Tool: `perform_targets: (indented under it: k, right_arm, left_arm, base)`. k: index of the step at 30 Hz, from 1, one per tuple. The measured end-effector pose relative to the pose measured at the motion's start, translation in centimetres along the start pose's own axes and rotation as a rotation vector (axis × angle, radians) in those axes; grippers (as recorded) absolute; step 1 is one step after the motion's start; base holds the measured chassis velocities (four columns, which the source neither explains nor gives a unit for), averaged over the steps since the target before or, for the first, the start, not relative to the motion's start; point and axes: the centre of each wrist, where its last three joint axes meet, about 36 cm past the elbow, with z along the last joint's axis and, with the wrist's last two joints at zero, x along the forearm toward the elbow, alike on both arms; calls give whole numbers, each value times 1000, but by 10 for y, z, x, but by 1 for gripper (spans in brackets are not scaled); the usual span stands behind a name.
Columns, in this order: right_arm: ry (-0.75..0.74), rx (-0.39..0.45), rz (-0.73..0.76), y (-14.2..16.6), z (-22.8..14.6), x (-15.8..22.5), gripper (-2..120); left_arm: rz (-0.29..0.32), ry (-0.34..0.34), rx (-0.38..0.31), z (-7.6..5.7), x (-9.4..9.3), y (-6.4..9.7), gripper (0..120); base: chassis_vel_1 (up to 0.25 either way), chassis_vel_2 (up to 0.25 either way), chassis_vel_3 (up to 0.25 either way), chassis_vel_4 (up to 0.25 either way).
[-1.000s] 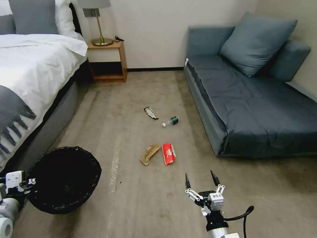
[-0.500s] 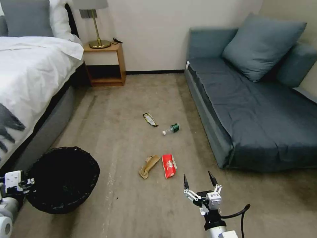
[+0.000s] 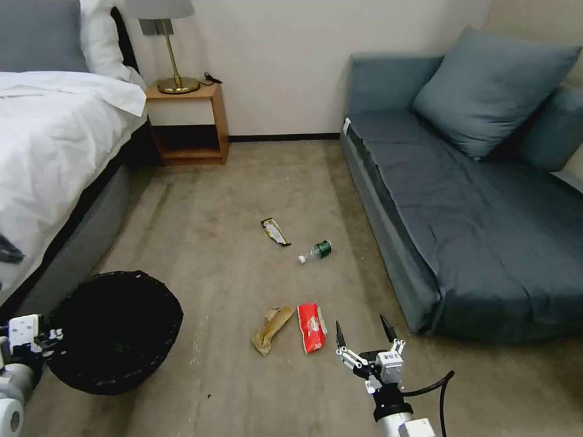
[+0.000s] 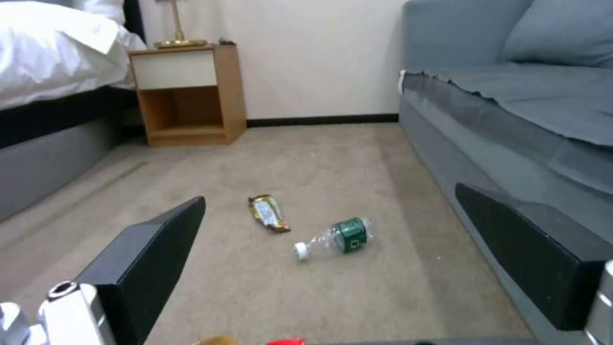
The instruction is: Pick up the trash bin, then pick up the garbage on the floor and place it into the trash bin.
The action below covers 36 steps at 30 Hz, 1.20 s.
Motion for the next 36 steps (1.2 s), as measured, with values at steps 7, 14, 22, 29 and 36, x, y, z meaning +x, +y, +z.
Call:
perform_targets:
  k: [7,14,22,29,36]
  right_arm:
    - [50,15,32,-2,5,-5,100]
    - [151,-44,-70,6,-6,-17,100]
    - [426,-130,-256,-6,-15,-68,100]
    - [657,-84,-305,-29,32,-115,100]
    - [756,-69,-283,-38,62,-142,96]
  left_arm:
    - [0,5,-3,2,1,0,3]
    - [-1,14,-10,6,4,-2,3]
    - [1,25,-21,13,10,-5,3]
    - [17,27,-38,18,19,-14,3]
    - [32,27,-43,19,21,-21,3]
  base:
    - [-157,156,152,-151]
    - [-44,64,51,-56]
    - [0,0,0,0]
    - [0,0,0,0]
    - [0,0,0,0]
